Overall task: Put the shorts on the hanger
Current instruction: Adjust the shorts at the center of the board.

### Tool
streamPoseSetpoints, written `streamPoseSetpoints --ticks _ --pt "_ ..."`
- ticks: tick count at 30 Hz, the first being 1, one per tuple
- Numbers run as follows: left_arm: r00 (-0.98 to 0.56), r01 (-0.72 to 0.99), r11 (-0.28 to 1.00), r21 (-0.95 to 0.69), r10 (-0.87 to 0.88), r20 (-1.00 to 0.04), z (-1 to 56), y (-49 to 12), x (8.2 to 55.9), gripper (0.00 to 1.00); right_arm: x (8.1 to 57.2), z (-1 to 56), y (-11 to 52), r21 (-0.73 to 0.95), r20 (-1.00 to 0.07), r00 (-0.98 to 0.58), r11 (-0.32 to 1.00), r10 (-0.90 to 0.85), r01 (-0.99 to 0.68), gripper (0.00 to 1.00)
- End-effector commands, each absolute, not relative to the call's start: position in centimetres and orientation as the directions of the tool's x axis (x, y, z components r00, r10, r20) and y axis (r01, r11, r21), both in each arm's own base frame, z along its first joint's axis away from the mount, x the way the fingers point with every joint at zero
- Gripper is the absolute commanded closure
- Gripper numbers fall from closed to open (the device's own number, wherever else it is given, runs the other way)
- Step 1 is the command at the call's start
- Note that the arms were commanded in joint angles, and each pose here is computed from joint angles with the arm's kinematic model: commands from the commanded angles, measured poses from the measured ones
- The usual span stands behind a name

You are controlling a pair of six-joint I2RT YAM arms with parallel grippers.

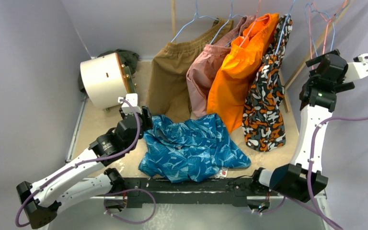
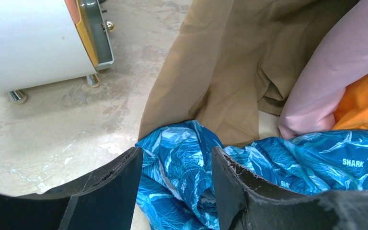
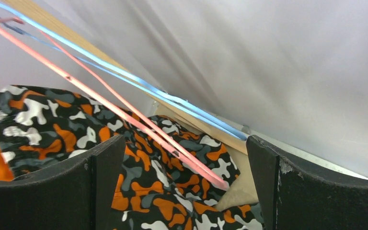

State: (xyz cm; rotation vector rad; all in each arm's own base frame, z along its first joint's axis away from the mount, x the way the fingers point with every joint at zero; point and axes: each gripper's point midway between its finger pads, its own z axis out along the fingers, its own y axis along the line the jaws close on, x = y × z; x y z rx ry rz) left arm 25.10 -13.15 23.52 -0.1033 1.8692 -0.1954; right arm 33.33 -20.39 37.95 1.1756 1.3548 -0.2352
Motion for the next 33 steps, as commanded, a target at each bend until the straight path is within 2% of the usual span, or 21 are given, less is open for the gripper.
streamPoseSetpoints --ticks 1,8,13,24,28,33 --pt "-0.244 -0.003 0.974 -0.227 -0.221 -0.944 24.6 -12.6 25.5 0.47 33.7 38.3 -21.9 0.525 -0.831 0.343 0.413 0.438 0.745 0.01" --pt "-0.222 -0.028 0.979 -0.204 -0.205 -0.953 24.4 -11.9 25.6 0.48 35.6 38.0 -21.4 0.513 -0.839 0.309 0.463 0.448 0.722 0.01" --pt "-0.221 -0.042 0.980 -0.195 -0.200 -0.955 24.3 -11.6 25.7 0.49 36.4 39.1 -21.0 0.511 -0.850 0.319 0.508 0.419 0.694 0.06" --pt "-0.226 -0.031 0.981 -0.189 -0.191 -0.955 24.2 -12.1 25.9 0.50 37.5 40.7 -18.7 0.505 -0.860 0.297 0.619 0.414 0.601 0.39" --pt "-0.232 -0.024 0.982 -0.189 -0.190 -0.954 24.1 -12.3 25.9 0.50 37.1 40.6 -18.4 0.506 -0.860 0.296 0.623 0.415 0.597 0.37" --pt "-0.230 -0.025 0.981 -0.193 -0.194 -0.954 24.2 -12.2 25.8 0.50 36.1 39.0 -18.6 0.497 -0.861 0.279 0.587 0.425 0.639 0.18"
